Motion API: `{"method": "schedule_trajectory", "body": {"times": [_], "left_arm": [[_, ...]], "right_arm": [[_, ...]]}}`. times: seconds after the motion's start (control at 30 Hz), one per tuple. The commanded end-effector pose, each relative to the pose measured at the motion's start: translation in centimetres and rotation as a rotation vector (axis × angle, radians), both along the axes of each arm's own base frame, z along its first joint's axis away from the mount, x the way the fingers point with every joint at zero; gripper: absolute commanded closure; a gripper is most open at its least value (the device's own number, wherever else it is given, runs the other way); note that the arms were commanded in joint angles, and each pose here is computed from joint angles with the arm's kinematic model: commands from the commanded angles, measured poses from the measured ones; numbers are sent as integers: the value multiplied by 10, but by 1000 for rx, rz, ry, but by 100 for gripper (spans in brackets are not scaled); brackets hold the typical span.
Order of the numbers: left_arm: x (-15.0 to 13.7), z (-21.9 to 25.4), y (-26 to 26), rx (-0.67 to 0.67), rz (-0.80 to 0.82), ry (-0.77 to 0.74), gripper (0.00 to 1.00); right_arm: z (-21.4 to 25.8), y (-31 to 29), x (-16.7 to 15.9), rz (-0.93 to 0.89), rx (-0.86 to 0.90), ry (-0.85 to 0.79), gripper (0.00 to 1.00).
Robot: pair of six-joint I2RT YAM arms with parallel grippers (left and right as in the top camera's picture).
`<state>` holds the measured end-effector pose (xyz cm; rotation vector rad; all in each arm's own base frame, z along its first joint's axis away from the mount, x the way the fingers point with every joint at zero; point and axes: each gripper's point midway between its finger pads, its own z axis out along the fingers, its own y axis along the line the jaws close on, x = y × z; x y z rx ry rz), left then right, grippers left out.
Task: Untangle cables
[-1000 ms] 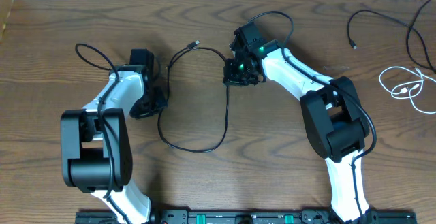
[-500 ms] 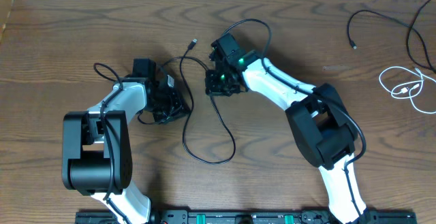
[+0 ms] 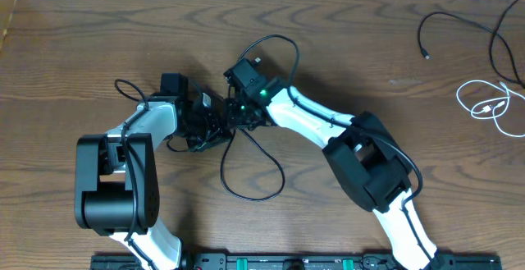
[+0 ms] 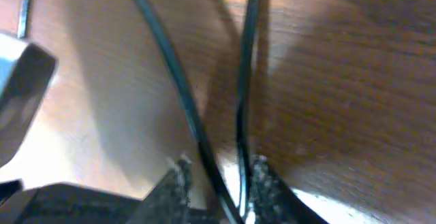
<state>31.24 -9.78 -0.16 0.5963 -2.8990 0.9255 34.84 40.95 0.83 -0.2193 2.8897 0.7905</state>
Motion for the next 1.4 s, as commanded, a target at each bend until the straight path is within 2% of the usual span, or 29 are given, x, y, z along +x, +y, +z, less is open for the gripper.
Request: {"method": "schedule_trajectory", "body": {"times": [0.0, 0.07, 0.2, 0.3, 0.43, 0.57, 0.6, 0.73, 0.83, 0.97, 1.1, 1.23, 1.33, 1.37], "left_arm": [[-16, -22, 11, 81, 9, 66, 93], [-16, -26, 19, 133, 13, 65, 93], [-7, -29, 32, 209, 4, 27, 92], [8, -5, 40, 219, -19, -33, 93], [31, 50, 76, 360, 49, -193, 92], [36, 75, 91, 440, 87, -273, 92], [36, 75, 91, 440, 87, -273, 92], [36, 75, 91, 439, 87, -272, 92], [36, 75, 91, 438, 90, -271, 92], [35, 75, 91, 438, 89, -268, 92], [35, 75, 91, 438, 89, -267, 92], [35, 75, 91, 437, 93, -266, 92], [35, 75, 91, 437, 93, -266, 92], [35, 75, 91, 437, 93, -265, 92]], "right_arm": [[-38, -18, -6, -68, -167, -15, 84], [-40, -23, -7, -80, -192, -10, 99], [-41, -32, -1, -100, -220, -20, 99], [-20, -38, 15, -94, -186, -31, 99], [49, -56, 44, 17, -147, -133, 99], [145, -101, 70, 4, -92, -228, 99], [173, -124, 79, -24, -86, -268, 99], [236, -213, 105, -179, -114, -378, 99], [276, -335, 122, -426, -191, -455, 99], [278, -470, 124, -709, -272, -437, 99], [285, -595, 112, -966, -328, -484, 99], [272, -675, 103, -1120, -433, -502, 99], [247, -706, 107, -1116, -475, -491, 99], [236, -715, 108, -1111, -493, -477, 72]]}}
